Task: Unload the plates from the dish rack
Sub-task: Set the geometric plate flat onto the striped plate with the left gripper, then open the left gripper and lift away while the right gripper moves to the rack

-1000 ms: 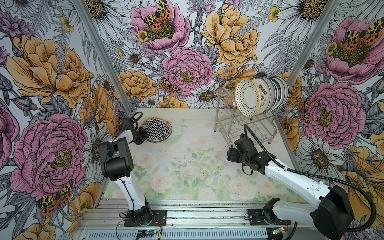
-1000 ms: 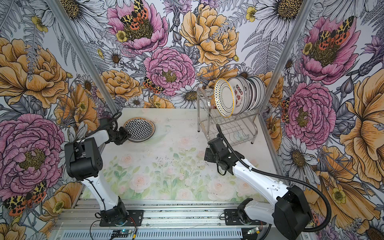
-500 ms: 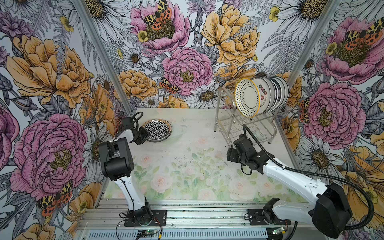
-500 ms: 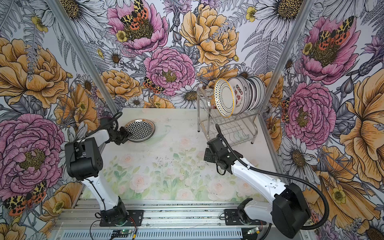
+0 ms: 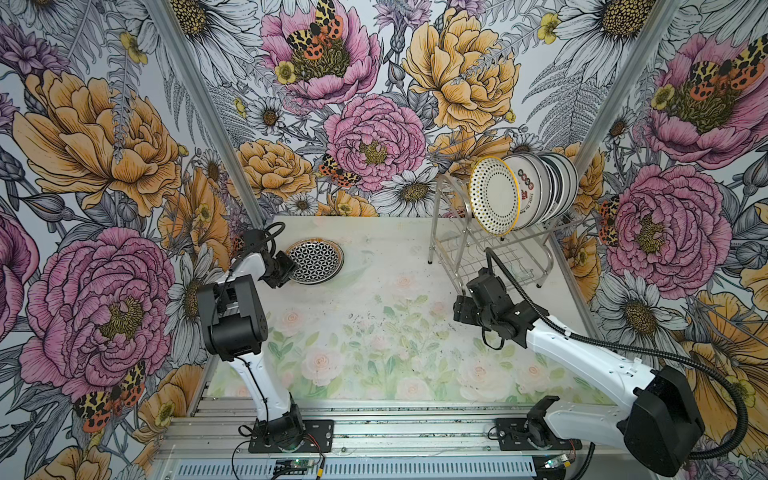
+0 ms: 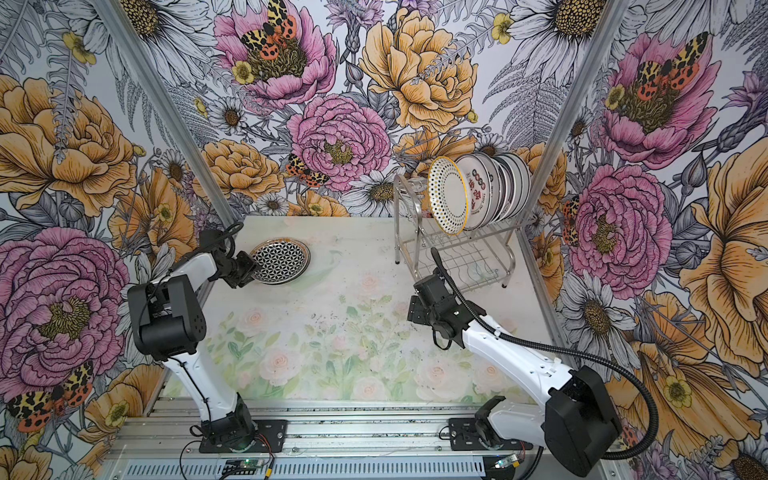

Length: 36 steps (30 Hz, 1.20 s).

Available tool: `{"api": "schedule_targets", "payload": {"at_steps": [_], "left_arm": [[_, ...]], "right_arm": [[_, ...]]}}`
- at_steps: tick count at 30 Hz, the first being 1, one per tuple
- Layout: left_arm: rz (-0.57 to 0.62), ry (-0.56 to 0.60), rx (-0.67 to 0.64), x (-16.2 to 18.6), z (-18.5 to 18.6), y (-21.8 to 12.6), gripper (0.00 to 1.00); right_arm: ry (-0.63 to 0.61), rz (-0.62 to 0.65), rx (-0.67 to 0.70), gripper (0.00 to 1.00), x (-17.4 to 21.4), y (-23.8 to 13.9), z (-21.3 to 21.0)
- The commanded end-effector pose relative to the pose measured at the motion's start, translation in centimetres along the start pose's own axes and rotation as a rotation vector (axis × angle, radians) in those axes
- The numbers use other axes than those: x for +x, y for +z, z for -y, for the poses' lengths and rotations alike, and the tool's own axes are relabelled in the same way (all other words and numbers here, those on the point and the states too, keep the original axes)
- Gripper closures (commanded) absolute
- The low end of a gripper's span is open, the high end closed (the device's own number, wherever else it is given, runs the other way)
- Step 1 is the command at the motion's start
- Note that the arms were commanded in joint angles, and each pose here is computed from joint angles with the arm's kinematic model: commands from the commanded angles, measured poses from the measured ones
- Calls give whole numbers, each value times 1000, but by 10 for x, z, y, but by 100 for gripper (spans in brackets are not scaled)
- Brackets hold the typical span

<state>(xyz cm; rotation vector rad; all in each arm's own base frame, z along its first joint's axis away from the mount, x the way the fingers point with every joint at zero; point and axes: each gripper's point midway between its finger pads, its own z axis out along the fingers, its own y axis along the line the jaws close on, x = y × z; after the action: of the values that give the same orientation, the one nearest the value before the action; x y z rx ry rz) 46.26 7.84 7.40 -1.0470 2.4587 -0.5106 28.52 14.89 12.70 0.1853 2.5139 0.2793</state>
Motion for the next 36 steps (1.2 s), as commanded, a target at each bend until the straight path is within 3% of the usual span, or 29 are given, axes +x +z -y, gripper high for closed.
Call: {"api": "schedule_targets", "payload": {"at_steps": [1, 11, 18, 22, 24, 28, 31, 35, 36], "left_arm": [[-4, 32, -69, 0, -5, 3, 51], [-7, 61, -85, 5, 5, -1, 48], [40, 88, -65, 7, 4, -35, 40], [89, 117, -33, 10, 12, -64, 34], [99, 118, -26, 13, 13, -71, 30], [113, 122, -5, 19, 16, -84, 28], [127, 122, 6, 23, 16, -93, 15], [144, 125, 25, 27, 16, -106, 9], [146, 125, 25, 29, 15, -108, 2]], "right_arm": [[21, 43, -20, 23, -17, -7, -6], [19, 50, -30, 22, -21, -10, -6], [20, 110, -44, 21, -33, -26, -3], [13, 184, -83, 18, -48, -50, -5], [12, 230, -106, 9, -57, -65, -6], [2, 322, -147, 1, -77, -96, -7], [-19, 392, -174, 1, -94, -121, -10], [-52, 489, -190, 1, -120, -155, -14], [-68, 525, -194, 1, -132, -168, -17]]}}
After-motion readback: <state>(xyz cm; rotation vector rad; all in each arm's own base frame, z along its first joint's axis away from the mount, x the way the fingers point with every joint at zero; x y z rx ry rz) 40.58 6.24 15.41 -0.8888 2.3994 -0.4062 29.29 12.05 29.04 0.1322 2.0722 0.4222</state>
